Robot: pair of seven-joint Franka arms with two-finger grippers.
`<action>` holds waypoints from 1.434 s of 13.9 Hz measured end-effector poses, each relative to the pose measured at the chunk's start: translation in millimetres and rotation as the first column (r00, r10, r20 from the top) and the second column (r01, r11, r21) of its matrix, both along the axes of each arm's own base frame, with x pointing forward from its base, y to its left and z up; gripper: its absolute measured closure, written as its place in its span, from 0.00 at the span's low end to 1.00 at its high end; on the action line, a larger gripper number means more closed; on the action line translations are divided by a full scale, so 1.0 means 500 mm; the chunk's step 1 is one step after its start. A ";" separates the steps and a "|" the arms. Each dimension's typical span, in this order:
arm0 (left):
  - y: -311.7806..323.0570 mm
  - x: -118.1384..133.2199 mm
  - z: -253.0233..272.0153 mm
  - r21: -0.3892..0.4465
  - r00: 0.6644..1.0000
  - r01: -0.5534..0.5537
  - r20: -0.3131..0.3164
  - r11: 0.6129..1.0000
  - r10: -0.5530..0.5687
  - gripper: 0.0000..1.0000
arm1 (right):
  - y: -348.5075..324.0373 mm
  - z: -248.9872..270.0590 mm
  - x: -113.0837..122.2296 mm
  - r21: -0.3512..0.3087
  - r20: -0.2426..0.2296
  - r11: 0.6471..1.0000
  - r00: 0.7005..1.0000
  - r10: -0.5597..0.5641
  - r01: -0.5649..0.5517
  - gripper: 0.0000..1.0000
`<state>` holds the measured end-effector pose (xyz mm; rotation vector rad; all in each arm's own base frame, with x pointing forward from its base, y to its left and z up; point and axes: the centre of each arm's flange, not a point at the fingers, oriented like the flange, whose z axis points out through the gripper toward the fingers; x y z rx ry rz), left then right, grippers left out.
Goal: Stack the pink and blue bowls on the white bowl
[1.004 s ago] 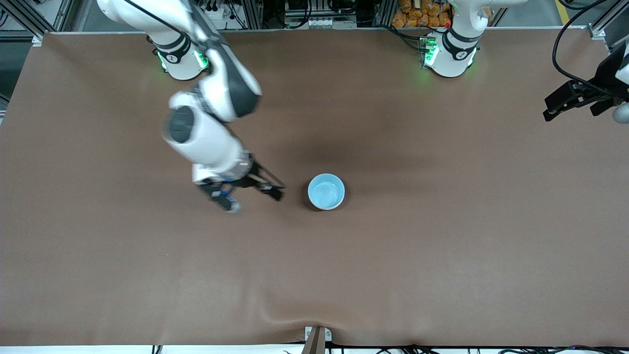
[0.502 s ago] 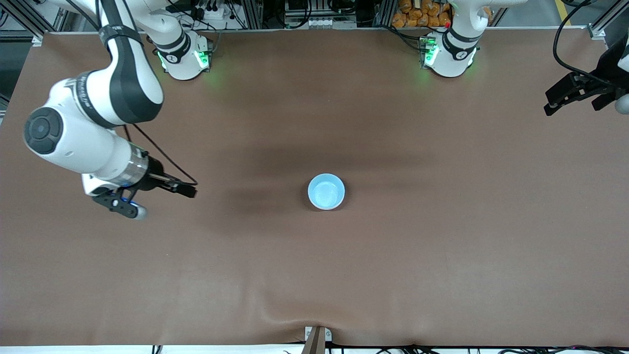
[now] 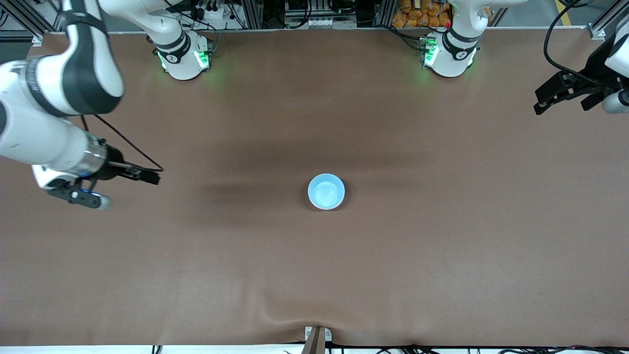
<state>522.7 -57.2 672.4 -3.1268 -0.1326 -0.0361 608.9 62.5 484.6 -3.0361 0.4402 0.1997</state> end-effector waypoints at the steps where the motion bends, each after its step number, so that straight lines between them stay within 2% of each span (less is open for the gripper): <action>1: 0.000 0.000 0.000 0.000 1.000 0.000 0.000 1.000 0.000 0.00 | -0.024 0.006 -0.001 0.005 0.001 1.000 1.000 0.009 -0.009 0.00; 4: 0.000 0.000 0.001 0.000 1.000 0.000 0.001 1.000 0.000 0.00 | -0.079 0.040 -0.008 0.008 0.037 0.996 0.995 0.091 -0.091 0.00; 7: 0.000 -0.001 0.002 0.000 1.000 0.000 0.002 1.000 0.000 0.00 | -0.094 0.116 -0.035 -0.065 0.081 0.980 0.977 0.195 -0.190 0.00; 12: 0.000 -0.002 0.001 0.000 1.000 0.000 0.001 1.000 0.000 0.00 | -0.119 0.223 -0.073 -0.081 0.087 0.966 0.964 0.253 -0.246 0.00; 15: -0.001 -0.003 0.001 0.000 1.000 0.001 0.001 1.000 -0.001 0.00 | -0.157 0.227 -0.081 -0.072 0.060 0.963 0.962 0.265 -0.260 0.00; 20: -0.003 -0.004 0.002 0.000 1.000 0.004 0.000 1.000 -0.004 0.00 | -0.170 0.269 -0.107 -0.074 0.079 0.963 0.961 0.265 -0.260 0.00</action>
